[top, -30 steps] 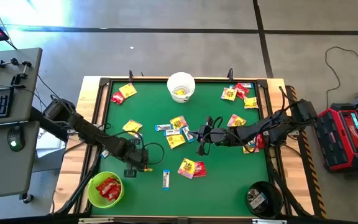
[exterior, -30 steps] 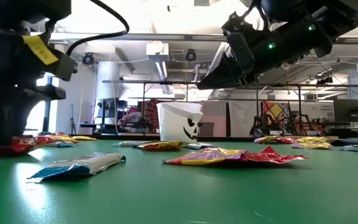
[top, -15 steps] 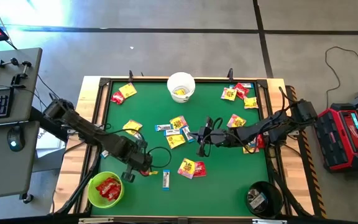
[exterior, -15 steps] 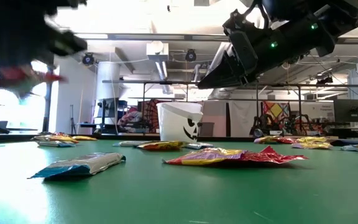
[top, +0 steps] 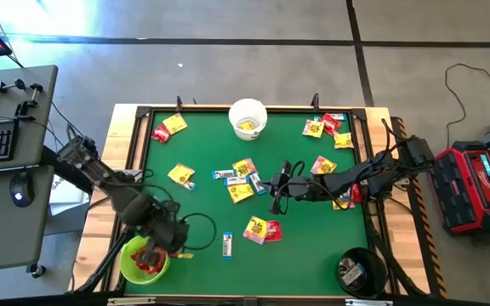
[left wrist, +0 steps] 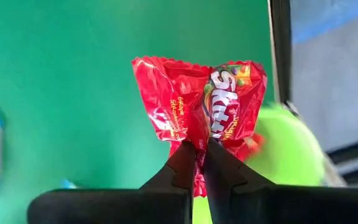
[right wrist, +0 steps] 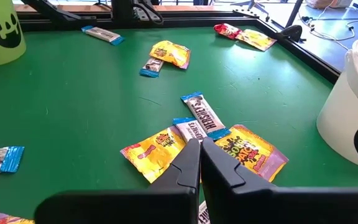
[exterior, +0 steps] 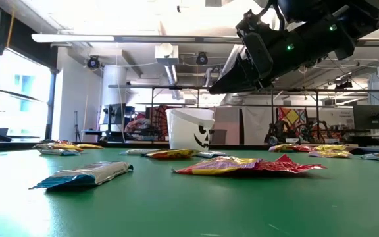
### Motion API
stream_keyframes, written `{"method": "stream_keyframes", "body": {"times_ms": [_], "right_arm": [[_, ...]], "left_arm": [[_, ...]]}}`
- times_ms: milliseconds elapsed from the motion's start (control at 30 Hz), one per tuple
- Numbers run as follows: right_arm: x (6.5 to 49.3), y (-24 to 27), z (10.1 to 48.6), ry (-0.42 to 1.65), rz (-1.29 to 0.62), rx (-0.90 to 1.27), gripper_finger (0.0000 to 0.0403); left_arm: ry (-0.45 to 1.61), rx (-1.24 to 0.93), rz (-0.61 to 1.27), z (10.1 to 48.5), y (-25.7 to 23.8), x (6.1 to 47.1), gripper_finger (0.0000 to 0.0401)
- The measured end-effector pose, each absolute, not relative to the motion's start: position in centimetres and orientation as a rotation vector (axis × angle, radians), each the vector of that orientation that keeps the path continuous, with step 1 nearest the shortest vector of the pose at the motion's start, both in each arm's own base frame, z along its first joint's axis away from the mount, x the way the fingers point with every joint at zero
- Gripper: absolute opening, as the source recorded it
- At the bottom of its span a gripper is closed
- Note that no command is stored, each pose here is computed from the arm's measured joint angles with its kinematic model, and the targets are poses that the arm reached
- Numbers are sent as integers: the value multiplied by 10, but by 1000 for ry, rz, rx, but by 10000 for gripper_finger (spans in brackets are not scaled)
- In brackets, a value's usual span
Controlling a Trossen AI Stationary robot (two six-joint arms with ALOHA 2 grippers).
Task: Sort candy by brand, put in halloween buckets
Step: Put the red candy into the green bucket
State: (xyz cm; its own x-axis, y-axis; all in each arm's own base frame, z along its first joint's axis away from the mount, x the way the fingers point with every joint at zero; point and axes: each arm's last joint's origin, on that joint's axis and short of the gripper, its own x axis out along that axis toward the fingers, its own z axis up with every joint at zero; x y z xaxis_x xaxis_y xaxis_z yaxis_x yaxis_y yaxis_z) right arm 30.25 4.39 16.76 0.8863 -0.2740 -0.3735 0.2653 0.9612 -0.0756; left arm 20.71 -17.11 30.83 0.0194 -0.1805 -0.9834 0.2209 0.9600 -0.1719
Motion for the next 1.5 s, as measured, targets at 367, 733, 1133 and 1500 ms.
{"method": "stream_keyframes", "body": {"times_ms": [367,733,1133,1500], "right_arm": [[303,44,168,392,-280,-23,0],[302,43,167,399,-282,-25,0],[302,43,167,403,-293,-37,0],[302,43,167,399,-299,-11,0]], "left_arm": [[1641,-88,-148,301,-208,161,7],[1741,-68,-101,242,-210,145,7],[1751,-110,-34,236,-209,144,56],[1732,-234,-33,257,-216,150,92]]}}
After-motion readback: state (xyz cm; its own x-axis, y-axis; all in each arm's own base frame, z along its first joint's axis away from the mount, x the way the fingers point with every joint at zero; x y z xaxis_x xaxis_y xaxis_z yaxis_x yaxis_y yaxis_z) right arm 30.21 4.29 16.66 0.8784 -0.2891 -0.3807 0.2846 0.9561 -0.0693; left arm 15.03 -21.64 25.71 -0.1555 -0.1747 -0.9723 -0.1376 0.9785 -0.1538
